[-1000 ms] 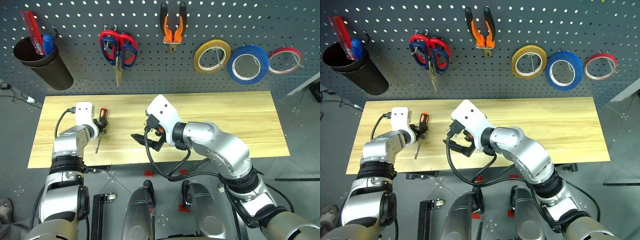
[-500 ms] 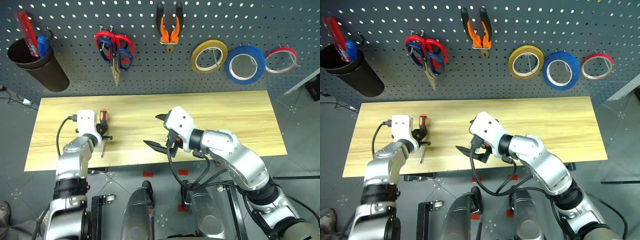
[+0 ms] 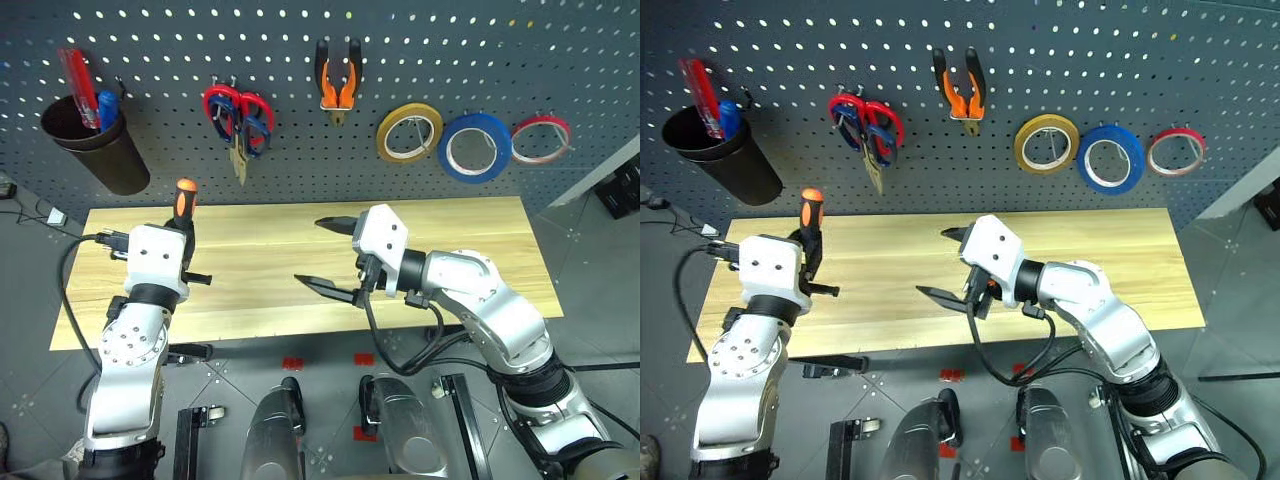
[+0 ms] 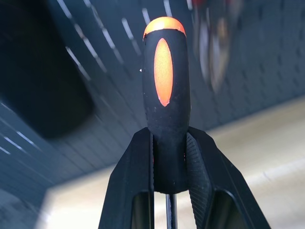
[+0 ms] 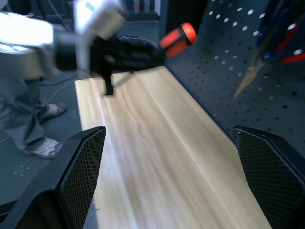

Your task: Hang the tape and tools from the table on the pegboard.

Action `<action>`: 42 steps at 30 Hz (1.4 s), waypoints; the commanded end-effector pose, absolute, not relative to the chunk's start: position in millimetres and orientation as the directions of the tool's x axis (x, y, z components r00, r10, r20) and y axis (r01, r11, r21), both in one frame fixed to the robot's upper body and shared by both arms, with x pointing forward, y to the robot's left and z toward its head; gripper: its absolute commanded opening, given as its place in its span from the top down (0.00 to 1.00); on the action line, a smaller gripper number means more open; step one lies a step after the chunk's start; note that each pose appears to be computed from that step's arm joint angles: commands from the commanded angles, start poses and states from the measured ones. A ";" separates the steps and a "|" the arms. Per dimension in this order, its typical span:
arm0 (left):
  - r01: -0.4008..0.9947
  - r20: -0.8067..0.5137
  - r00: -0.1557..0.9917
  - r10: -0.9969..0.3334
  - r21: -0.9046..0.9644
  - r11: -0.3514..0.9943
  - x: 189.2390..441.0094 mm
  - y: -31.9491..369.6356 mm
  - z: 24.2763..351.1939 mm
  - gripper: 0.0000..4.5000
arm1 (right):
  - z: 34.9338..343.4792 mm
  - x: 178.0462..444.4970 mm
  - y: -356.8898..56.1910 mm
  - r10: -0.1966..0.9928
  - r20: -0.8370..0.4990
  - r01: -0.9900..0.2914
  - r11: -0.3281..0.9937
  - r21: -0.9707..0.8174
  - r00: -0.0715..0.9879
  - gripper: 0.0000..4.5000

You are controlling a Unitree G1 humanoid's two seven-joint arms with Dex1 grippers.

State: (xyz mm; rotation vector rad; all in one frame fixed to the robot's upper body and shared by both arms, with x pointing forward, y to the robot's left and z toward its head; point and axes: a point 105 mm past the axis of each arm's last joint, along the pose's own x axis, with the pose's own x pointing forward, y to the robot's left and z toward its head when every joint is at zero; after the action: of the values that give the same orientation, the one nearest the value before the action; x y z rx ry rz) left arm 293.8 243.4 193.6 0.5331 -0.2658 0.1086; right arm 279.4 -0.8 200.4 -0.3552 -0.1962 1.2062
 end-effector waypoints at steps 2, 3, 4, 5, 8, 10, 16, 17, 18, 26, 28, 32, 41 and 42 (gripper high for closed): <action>-0.361 0.517 0.853 0.067 0.491 0.793 269.9 244.1 254.8 0.87 | 218.5 276.1 1.6 0.953 0.027 -0.868 0.286 -0.407 0.301 0.00; -0.389 0.538 0.839 0.088 0.477 0.788 268.7 247.5 261.4 0.87 | 220.2 276.9 2.3 0.954 0.032 -0.866 0.284 -0.411 0.298 0.00; -0.427 0.557 0.819 0.138 0.430 0.795 269.5 255.1 269.4 0.87 | 222.7 278.8 3.2 0.955 0.038 -0.863 0.284 -0.417 0.295 0.00; -0.463 0.583 0.793 0.178 0.387 0.797 271.6 262.4 282.0 0.87 | 226.8 281.1 4.2 0.954 0.050 -0.860 0.288 -0.422 0.295 0.00; -0.473 0.620 0.756 0.207 0.300 0.829 282.8 269.0 308.7 0.87 | 238.5 287.0 7.3 0.952 0.086 -0.856 0.302 -0.421 0.293 0.00; -0.447 0.647 0.742 0.173 0.287 0.847 295.3 265.3 324.9 0.87 | 247.0 291.5 10.9 0.949 0.111 -0.861 0.314 -0.401 0.295 0.00; -0.379 0.702 0.702 0.119 0.227 0.897 324.1 263.1 352.4 0.87 | 265.7 300.5 20.2 0.933 0.164 -0.886 0.357 -0.295 0.321 0.00; -0.373 0.720 0.687 0.101 0.230 0.899 327.0 261.1 358.8 0.87 | 267.9 299.7 21.6 0.932 0.173 -0.889 0.358 -0.286 0.319 0.00; -0.361 0.735 0.673 0.079 0.233 0.903 330.5 258.5 365.3 0.87 | 269.3 298.6 22.9 0.931 0.179 -0.890 0.358 -0.282 0.318 0.00; -0.389 0.789 0.613 0.037 0.261 0.883 349.5 263.0 391.7 0.87 | 265.5 292.6 30.5 0.927 0.187 -0.891 0.365 -0.270 0.324 0.00; -0.399 0.788 0.615 0.037 0.271 0.876 354.5 266.9 390.9 0.87 | 264.7 292.4 31.0 0.926 0.188 -0.891 0.368 -0.268 0.326 0.00; -0.419 0.775 0.629 0.057 0.276 0.865 364.4 276.2 380.1 0.87 | 264.8 292.2 31.3 0.924 0.191 -0.891 0.373 -0.259 0.331 0.00; -0.476 0.752 0.646 0.130 0.264 0.839 371.0 294.2 350.2 0.87 | 274.1 286.7 34.5 0.922 0.204 -0.899 0.372 -0.230 0.329 0.00; -0.478 0.752 0.645 0.134 0.261 0.839 371.3 294.9 349.0 0.87 | 274.5 285.9 34.8 0.922 0.204 -0.900 0.371 -0.229 0.328 0.00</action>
State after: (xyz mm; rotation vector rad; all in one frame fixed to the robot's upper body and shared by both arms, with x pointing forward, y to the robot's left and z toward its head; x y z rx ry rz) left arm 380.5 292.2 336.4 0.4538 -0.7393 0.3352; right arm 296.6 34.5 254.3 -0.0831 -0.2395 1.1788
